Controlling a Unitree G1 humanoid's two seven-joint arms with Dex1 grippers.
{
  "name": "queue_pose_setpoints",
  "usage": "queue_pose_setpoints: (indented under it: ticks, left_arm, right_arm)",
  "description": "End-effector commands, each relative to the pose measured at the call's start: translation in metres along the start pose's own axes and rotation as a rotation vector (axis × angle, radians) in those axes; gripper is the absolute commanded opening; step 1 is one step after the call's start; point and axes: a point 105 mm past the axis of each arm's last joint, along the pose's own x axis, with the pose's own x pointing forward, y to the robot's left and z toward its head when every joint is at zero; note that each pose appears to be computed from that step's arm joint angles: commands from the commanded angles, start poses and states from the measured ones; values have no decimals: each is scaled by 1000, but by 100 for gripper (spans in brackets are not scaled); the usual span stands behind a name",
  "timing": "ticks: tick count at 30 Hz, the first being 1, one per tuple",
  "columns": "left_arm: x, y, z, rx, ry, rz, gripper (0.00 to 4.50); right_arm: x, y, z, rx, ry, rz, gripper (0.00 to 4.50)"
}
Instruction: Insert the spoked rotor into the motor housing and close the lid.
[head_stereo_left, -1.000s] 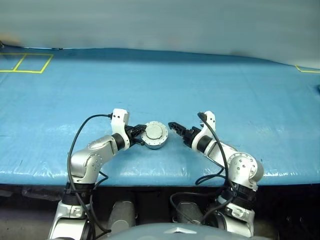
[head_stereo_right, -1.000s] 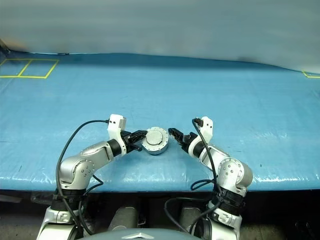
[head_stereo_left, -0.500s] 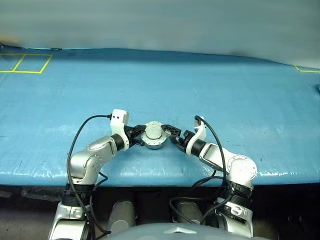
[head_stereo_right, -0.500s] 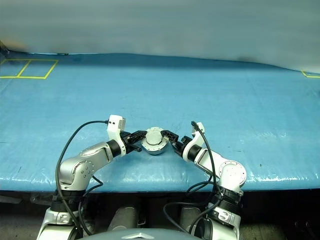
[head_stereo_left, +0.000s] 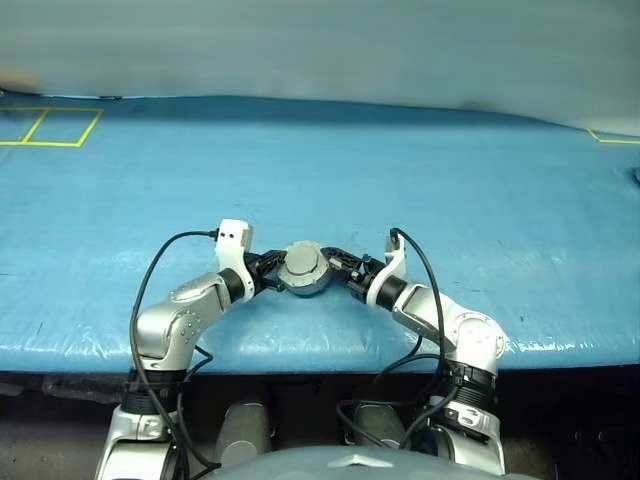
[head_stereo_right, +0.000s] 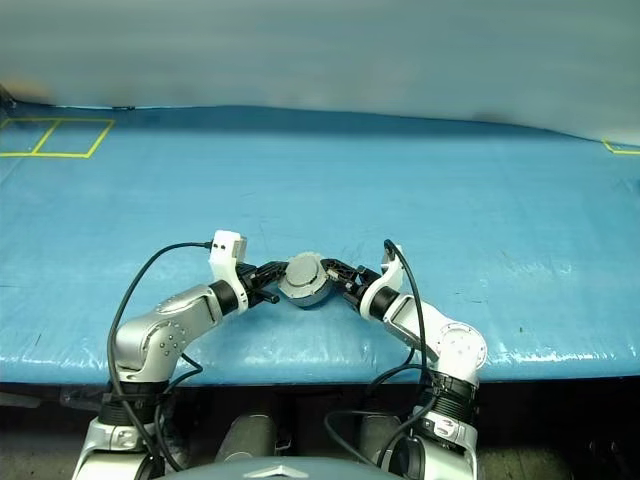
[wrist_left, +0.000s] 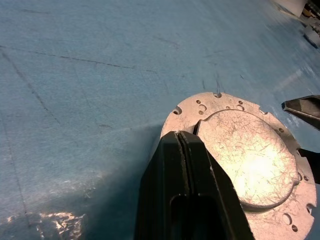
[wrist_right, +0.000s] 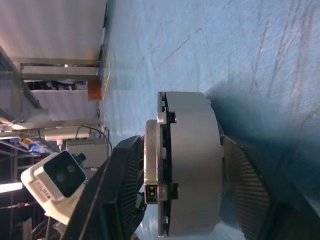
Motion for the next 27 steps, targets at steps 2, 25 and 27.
queue_pose_setpoints:
  ticks: [2,25,27]
  left_arm:
    - [2,-5,-7,-10,26,-22,0]
    - [-33,16,47,-145,-287,27,124]
    - [-44,22,53,-186,-344,56,194]
  right_arm:
    - [13,3,-67,146,165,78,121]
    - [4,2,-39,122,43,68,121]
    - [2,4,-26,115,-1,72,121]
